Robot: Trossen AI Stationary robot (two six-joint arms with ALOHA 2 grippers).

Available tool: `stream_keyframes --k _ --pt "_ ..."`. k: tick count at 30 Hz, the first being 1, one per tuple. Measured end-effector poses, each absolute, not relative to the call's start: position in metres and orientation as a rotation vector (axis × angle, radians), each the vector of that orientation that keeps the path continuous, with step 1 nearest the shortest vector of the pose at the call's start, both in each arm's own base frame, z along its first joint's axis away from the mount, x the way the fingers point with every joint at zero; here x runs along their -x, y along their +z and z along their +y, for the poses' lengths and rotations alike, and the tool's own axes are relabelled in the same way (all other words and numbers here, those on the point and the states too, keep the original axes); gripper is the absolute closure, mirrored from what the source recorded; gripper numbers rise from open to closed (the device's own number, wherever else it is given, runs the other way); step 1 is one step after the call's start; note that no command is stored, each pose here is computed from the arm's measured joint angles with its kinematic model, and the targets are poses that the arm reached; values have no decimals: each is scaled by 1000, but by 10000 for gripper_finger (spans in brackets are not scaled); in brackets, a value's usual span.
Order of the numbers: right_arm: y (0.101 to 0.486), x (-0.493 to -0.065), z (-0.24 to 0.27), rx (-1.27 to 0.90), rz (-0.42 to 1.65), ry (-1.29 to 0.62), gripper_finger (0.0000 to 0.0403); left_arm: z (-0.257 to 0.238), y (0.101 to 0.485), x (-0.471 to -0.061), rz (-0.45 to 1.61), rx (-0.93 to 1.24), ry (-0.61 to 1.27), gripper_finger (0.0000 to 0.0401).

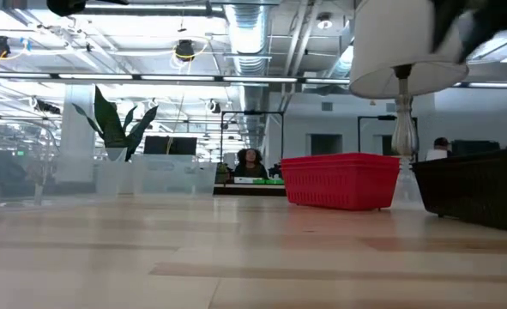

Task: Stack baskets by color
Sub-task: Adjust the stack of red bins

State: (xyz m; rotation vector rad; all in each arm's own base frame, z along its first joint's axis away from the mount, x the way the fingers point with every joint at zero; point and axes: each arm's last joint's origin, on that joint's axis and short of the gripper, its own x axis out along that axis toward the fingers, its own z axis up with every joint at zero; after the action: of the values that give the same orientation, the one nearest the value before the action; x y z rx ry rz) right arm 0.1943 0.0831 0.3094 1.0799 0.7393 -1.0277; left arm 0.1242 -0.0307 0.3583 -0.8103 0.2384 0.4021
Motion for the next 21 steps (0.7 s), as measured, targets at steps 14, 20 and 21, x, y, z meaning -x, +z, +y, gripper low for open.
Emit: stream_keyframes --k 14,20,21 --pt "248 -311 9 -755 1102 -657 224 -31 357 -124 247 799 408 79" --pt "229 -328 1 -755 1124 -589 184 -30 356 -123 261 789 416 79" --pt "229 -329 0 -759 1121 -587 176 -30 356 -123 263 788 417 79"
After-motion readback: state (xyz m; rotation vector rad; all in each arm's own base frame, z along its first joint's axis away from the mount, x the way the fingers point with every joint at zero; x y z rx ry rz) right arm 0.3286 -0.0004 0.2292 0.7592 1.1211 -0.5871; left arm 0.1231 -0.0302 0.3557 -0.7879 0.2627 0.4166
